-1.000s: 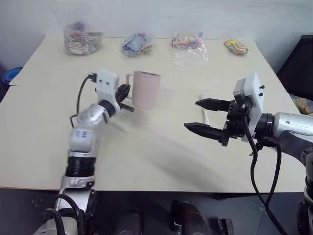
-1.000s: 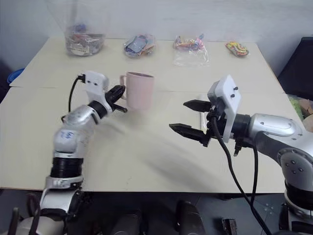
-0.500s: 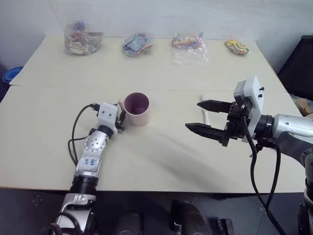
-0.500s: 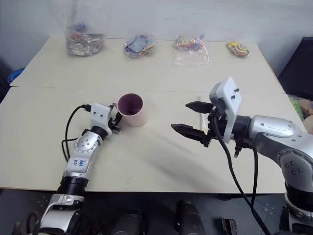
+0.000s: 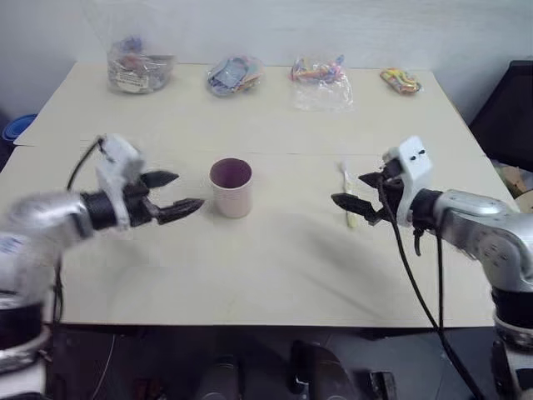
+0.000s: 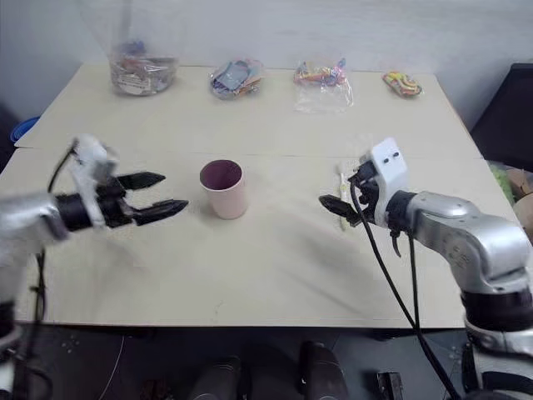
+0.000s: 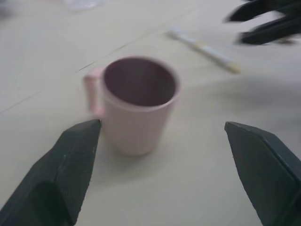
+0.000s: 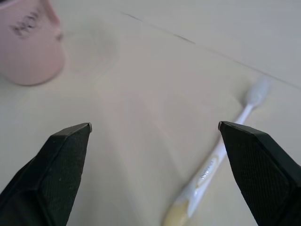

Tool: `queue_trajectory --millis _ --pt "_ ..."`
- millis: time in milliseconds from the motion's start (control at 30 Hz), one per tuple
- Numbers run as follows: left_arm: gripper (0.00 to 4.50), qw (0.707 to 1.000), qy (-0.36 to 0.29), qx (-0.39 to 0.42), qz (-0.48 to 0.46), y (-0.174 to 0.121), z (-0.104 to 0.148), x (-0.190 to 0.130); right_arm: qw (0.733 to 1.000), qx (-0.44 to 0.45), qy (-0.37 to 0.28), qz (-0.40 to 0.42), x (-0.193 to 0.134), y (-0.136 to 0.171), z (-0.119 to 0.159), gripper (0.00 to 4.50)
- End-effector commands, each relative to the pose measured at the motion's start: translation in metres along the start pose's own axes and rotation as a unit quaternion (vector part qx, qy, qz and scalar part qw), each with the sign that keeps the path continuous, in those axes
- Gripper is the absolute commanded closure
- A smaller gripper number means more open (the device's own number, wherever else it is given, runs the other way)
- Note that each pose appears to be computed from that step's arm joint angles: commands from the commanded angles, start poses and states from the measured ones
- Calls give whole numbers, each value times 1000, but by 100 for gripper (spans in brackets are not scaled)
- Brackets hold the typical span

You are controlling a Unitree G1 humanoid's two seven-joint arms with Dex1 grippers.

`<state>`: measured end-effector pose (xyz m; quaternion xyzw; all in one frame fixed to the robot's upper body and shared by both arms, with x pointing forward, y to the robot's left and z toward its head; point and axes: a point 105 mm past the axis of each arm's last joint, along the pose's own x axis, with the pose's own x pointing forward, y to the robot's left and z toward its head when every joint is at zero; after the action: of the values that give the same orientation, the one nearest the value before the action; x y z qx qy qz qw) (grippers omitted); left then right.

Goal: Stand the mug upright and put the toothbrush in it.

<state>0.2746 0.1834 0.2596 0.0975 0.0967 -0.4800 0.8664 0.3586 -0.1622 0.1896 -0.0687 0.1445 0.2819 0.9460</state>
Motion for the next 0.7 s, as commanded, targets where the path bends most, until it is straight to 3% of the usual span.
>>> queue_trajectory --millis 33,333,433,700 --pt "4 990 7 6 -138 -35 23 -8 998 22 6 -56 30 -25 5 0" --pt "4 981 31 72 -177 -37 33 2 992 60 69 -89 85 -37 -11 0" --pt "0 981 29 77 -176 -36 34 4 991 57 77 -92 89 -37 -16 63" --pt "0 983 24 77 -162 -31 34 2 993 50 75 -76 87 -29 -18 340"
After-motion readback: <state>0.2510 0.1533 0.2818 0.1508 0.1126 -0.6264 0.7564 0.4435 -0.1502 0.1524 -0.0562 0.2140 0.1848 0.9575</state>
